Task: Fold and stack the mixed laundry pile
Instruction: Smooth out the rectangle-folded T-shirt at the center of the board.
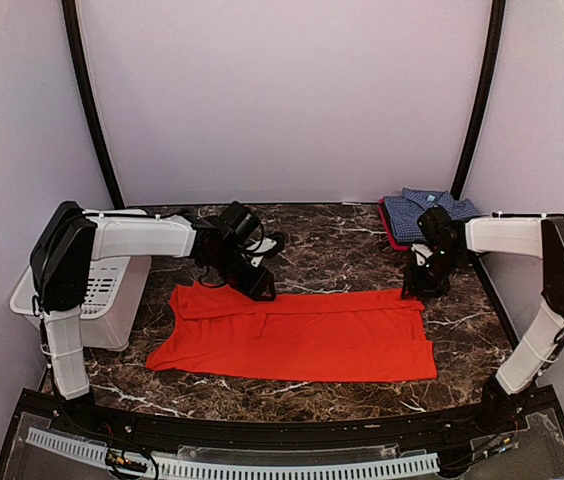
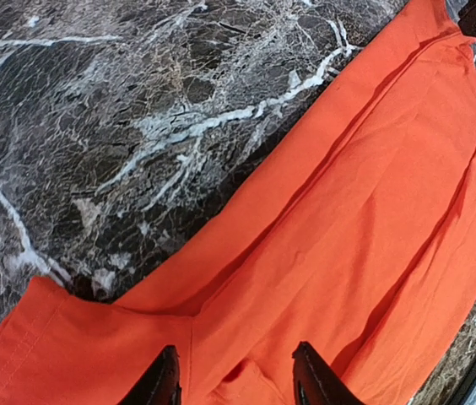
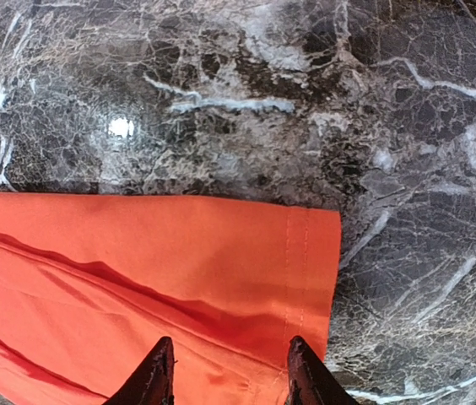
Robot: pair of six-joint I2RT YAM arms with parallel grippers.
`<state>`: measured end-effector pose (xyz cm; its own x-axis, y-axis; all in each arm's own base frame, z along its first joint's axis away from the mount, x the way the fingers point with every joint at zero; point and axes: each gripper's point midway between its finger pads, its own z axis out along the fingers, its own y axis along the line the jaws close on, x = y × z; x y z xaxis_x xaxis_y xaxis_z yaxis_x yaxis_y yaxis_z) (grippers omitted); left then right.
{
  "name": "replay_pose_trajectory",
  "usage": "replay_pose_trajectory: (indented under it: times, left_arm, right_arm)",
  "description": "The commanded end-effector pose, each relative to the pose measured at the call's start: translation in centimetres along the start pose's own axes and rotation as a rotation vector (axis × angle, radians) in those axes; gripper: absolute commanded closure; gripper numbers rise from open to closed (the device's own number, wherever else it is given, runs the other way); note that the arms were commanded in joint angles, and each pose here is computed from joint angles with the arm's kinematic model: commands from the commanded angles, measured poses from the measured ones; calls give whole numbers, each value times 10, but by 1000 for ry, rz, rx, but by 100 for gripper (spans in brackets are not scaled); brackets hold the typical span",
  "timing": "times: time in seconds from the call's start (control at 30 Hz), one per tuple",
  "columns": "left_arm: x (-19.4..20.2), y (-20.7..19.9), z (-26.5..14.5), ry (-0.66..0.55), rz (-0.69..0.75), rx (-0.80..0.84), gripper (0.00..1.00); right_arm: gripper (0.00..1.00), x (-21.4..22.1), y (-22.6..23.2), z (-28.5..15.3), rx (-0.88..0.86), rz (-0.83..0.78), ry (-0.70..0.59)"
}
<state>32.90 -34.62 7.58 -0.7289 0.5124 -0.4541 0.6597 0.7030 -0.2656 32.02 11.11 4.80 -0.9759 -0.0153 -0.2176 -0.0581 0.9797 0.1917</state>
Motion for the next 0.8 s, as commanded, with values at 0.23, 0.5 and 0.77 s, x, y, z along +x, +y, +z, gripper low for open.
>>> replay_pose_trajectory:
  times: [0.23, 0.5, 0.77]
  left_arm:
    - [2, -8, 16, 65, 166, 26, 52]
    - [11, -8, 27, 112, 213, 19, 55]
    - [10, 0, 35, 121, 226, -18, 60]
  right_arm:
    - [55, 15, -15, 6, 82, 33, 43]
    - [67, 18, -18, 12, 91, 37, 65]
    - [86, 21, -17, 16, 87, 38, 79]
